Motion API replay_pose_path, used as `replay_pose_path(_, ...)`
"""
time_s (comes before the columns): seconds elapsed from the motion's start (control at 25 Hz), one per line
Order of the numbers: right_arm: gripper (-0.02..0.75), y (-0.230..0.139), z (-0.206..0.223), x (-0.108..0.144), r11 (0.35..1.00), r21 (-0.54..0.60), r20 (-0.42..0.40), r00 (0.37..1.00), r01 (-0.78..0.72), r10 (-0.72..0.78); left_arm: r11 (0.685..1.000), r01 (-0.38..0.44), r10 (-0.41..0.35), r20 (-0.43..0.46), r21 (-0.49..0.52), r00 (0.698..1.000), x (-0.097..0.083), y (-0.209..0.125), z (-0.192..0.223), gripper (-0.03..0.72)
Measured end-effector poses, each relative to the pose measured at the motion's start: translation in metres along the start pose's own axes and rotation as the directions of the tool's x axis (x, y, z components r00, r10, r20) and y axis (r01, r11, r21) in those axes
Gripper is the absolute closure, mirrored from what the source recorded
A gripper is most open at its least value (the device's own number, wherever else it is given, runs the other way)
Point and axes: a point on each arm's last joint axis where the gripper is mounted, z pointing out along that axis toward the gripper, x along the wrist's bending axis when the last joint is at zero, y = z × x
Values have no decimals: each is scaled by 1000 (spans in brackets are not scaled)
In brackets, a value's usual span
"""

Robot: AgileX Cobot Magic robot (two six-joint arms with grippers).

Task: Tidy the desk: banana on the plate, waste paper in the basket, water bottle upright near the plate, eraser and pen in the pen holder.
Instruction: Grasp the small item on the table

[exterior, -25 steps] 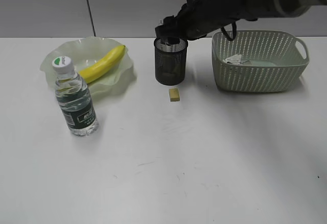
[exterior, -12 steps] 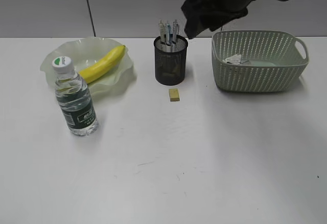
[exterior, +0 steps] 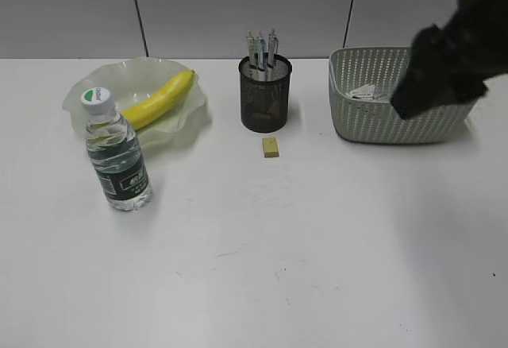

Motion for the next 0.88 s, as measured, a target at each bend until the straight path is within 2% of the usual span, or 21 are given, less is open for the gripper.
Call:
replay_pose_path(0.2, 275, -64, -33, 8, 1000, -24, 9, 1000, 1, -1, 1000, 0, 0, 0, 0, 1000, 0, 0, 0, 337)
replay_pose_path(0.32, 275, -101, -51, 12, 997, -75, 19, 1000, -11, 13, 1000, 0, 0, 0, 0, 1000, 0, 0, 0, 343)
replay_pose_path(0.64, 275, -199, -90, 24, 948, -317, 26, 999, -28, 39, 1000, 0, 0, 0, 0, 1000, 0, 0, 0, 376)
replay_pose_path(0.88, 275, -249, -93, 28, 880, -475, 27, 999, -28, 46, 1000, 0, 0, 0, -1, 1000, 0, 0, 0, 389)
